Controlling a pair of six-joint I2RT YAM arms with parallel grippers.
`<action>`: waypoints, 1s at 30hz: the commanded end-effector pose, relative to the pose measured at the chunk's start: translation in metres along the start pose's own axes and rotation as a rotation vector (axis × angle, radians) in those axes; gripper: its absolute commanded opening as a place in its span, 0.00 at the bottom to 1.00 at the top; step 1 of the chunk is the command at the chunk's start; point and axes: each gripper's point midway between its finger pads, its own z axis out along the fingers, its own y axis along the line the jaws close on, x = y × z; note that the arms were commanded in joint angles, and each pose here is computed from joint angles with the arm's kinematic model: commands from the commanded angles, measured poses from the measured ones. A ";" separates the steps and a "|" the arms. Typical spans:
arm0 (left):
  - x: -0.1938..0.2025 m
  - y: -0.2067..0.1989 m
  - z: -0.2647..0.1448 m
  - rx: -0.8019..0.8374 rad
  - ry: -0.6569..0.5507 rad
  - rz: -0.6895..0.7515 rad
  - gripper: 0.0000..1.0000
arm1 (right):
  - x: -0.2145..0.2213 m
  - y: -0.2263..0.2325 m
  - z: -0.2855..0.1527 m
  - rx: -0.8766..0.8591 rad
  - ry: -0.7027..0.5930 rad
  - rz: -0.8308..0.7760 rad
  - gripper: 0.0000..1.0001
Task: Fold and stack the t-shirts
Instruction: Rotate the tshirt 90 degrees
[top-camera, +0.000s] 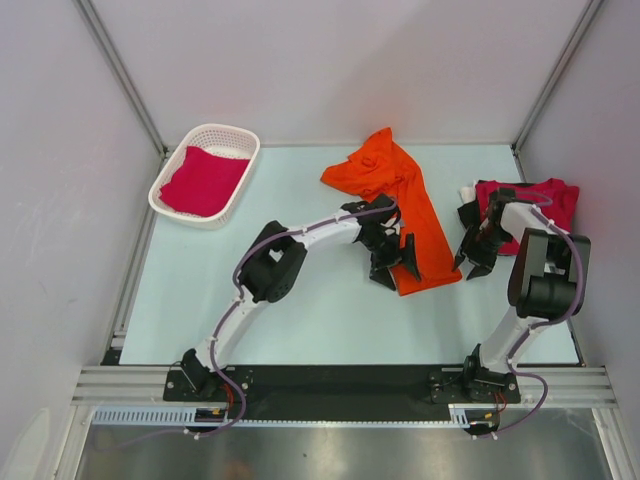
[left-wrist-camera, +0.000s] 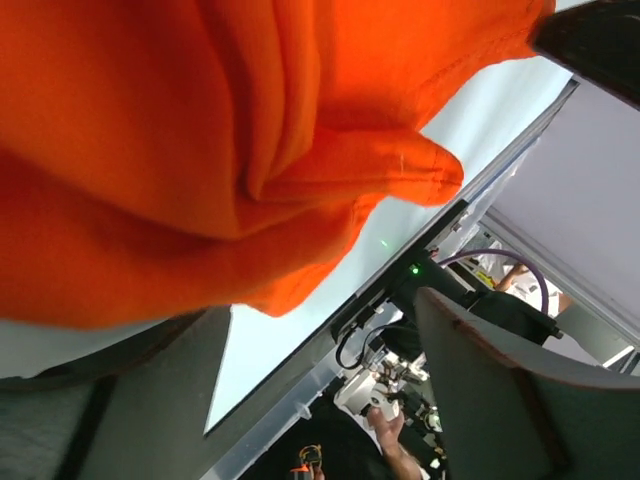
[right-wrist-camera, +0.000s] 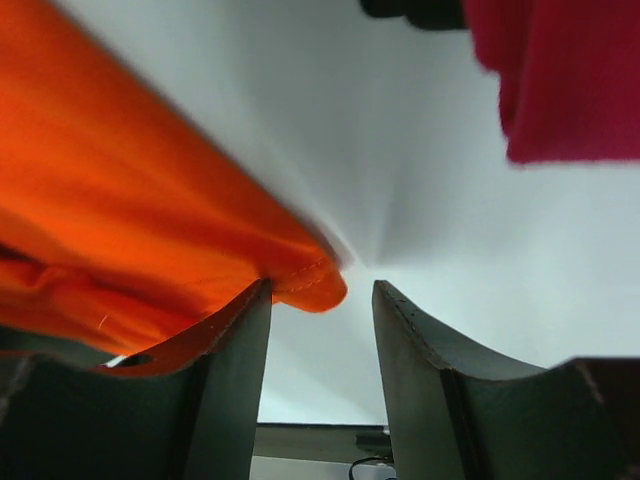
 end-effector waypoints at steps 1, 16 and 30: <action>-0.013 0.017 0.018 -0.050 -0.029 -0.064 0.72 | -0.020 -0.005 0.010 0.051 -0.027 0.057 0.50; -0.001 0.061 -0.016 -0.188 -0.045 -0.114 0.00 | 0.009 0.027 0.027 -0.067 0.112 0.036 0.00; 0.054 0.096 -0.075 -0.353 0.071 -0.082 0.00 | 0.097 0.034 0.017 -0.021 0.310 -0.040 0.00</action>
